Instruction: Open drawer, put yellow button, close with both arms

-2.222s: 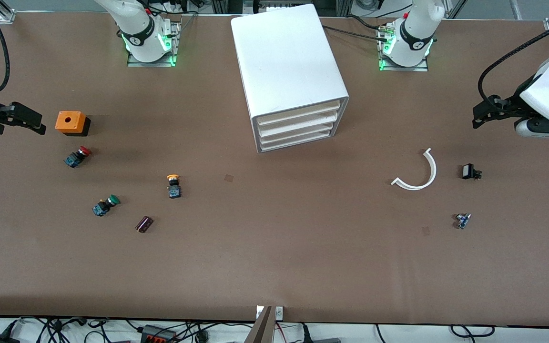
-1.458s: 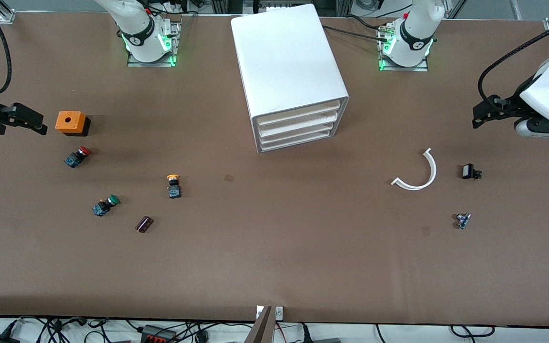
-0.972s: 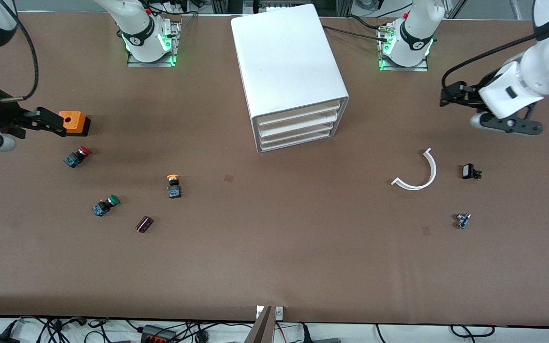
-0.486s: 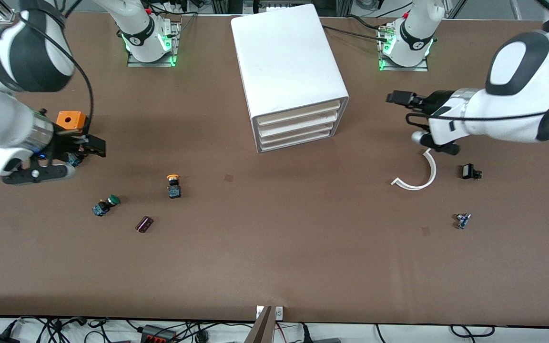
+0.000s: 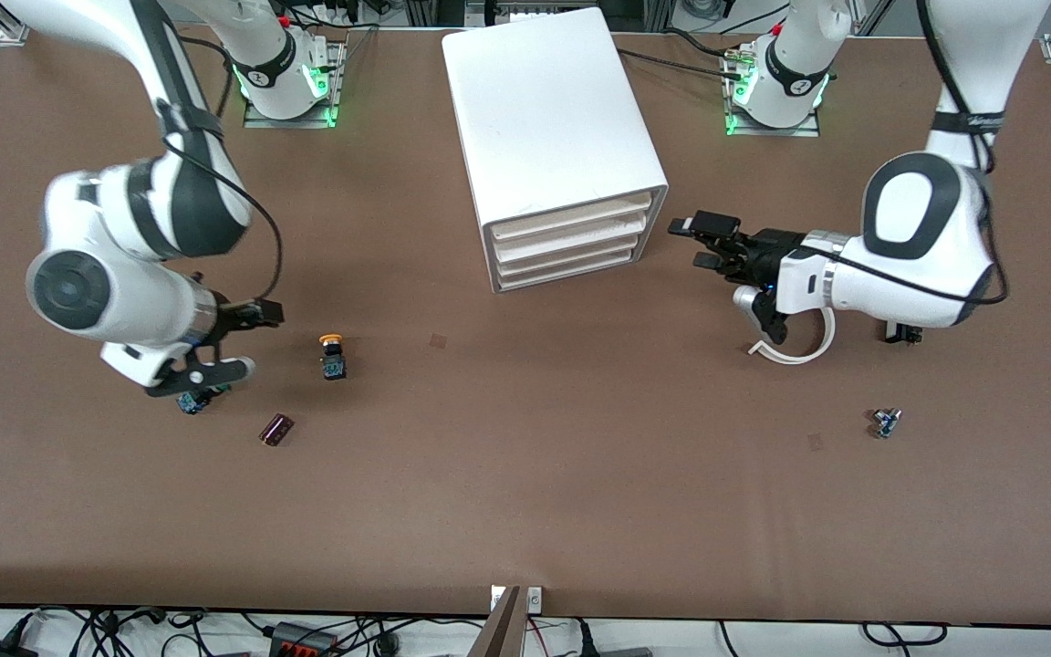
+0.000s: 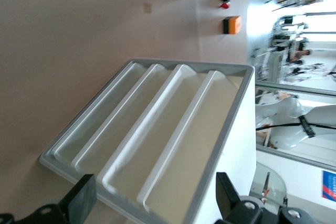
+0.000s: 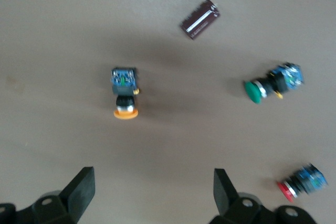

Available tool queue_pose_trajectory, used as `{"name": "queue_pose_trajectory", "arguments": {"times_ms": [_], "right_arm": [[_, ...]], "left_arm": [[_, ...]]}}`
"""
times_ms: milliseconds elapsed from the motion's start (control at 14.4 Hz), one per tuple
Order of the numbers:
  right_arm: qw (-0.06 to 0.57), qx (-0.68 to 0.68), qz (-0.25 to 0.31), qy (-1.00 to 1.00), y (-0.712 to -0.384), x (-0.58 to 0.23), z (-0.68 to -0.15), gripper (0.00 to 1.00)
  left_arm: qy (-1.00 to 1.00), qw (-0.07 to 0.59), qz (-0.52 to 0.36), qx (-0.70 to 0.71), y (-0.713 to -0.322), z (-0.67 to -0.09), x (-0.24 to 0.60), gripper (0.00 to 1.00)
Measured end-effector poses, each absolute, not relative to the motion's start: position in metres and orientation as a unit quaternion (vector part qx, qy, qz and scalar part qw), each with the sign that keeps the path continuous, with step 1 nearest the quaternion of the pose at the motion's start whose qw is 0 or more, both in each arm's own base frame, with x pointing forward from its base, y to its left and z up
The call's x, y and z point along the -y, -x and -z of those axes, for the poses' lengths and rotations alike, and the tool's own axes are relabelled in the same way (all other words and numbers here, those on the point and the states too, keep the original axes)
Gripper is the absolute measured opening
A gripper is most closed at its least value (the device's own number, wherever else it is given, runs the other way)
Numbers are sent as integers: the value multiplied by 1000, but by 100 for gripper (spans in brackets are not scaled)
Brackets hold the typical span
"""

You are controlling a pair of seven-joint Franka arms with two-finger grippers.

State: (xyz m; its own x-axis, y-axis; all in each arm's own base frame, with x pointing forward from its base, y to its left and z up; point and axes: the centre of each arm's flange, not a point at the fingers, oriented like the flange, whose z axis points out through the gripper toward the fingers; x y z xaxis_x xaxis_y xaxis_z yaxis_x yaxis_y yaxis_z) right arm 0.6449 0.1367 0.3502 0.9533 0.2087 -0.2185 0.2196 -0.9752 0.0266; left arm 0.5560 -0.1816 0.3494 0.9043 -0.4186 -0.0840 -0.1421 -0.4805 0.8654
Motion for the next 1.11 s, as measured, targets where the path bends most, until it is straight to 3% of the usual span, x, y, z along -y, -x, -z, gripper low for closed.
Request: {"name": "queue_pose_trajectory", "arguments": {"times_ms": [278,625,764,903,1111], "right_arm": [[33,-103,109,-988,-652,-160,-279,100],[22,-100,117,-988,-649,-178,-242,100],[23,-101,122,-987,-647,-181,-235,100],[25,-101,129,-986,-646,-180,-224,100],[26,-101,127,-986,-646,-180,-204,100]], "left_arm": [[-812,550,122,153,-523,-300,203,100],[-802,556,149,160,-492,-275,238,96],[-806,549,147,165,-485,-272,251,79],[-806,549,142,168,-484,-270,253,75],[-805,551,141,173,-482,-268,252,43]]}}
